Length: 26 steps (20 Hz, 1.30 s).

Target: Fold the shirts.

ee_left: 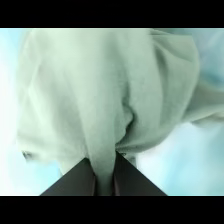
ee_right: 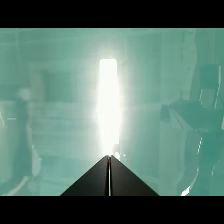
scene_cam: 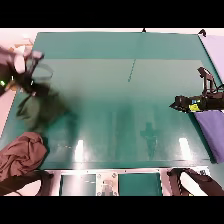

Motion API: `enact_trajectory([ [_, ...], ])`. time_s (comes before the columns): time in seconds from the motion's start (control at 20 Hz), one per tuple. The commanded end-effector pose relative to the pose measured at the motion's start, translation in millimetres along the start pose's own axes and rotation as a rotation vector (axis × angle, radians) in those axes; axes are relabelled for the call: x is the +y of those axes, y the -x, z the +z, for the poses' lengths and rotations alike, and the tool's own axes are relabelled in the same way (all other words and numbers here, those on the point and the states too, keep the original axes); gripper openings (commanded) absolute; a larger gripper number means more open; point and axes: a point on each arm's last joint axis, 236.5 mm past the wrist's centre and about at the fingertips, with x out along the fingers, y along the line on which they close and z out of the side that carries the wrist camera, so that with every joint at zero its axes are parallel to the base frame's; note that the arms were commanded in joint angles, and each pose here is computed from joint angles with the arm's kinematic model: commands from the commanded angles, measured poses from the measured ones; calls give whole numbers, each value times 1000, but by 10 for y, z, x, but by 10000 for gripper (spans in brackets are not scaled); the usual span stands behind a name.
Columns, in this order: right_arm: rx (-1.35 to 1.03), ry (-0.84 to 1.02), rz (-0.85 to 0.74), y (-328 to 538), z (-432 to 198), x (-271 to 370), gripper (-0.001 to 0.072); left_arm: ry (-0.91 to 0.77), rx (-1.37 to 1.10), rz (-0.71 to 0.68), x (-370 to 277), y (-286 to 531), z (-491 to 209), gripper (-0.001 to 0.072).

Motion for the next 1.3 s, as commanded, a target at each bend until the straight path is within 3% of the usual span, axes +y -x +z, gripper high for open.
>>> enact_trajectory([
  [0.0,0,0,1,0,-1,3,24,-92,-361,-258,-986,1267,747,23],
  [0.15,0,0,1,0,-1,3,24,-171,-558,-448,-1865,1775,1030,24],
  [0.4,0,0,1,0,-1,3,27,-225,-370,-662,-2984,1026,1039,25],
  [0.45,-1,-3,8,-1,2,20,88,-217,-320,-707,-3184,811,1030,54],
  [0.5,-3,-3,9,-1,6,23,198,-201,-272,-739,-3348,585,1021,386],
  [0.55,-3,-3,8,-1,6,20,262,-183,-219,-759,-3479,344,992,652],
  [0.7,0,-3,7,0,-1,16,434,-160,-89,-715,-3212,-43,874,664],
  [0.9,78,-47,33,-179,-273,2,449,-44,122,-662,-2107,-94,605,663],
  [1.0,163,-124,148,-444,-638,161,452,32,203,-664,-1830,-259,392,664],
  [1.1,181,-181,240,-756,-921,319,519,104,228,-705,-1912,-523,258,664],
  [1.25,218,-201,284,-1114,-1232,528,519,224,151,-772,-2244,-969,275,664],
])
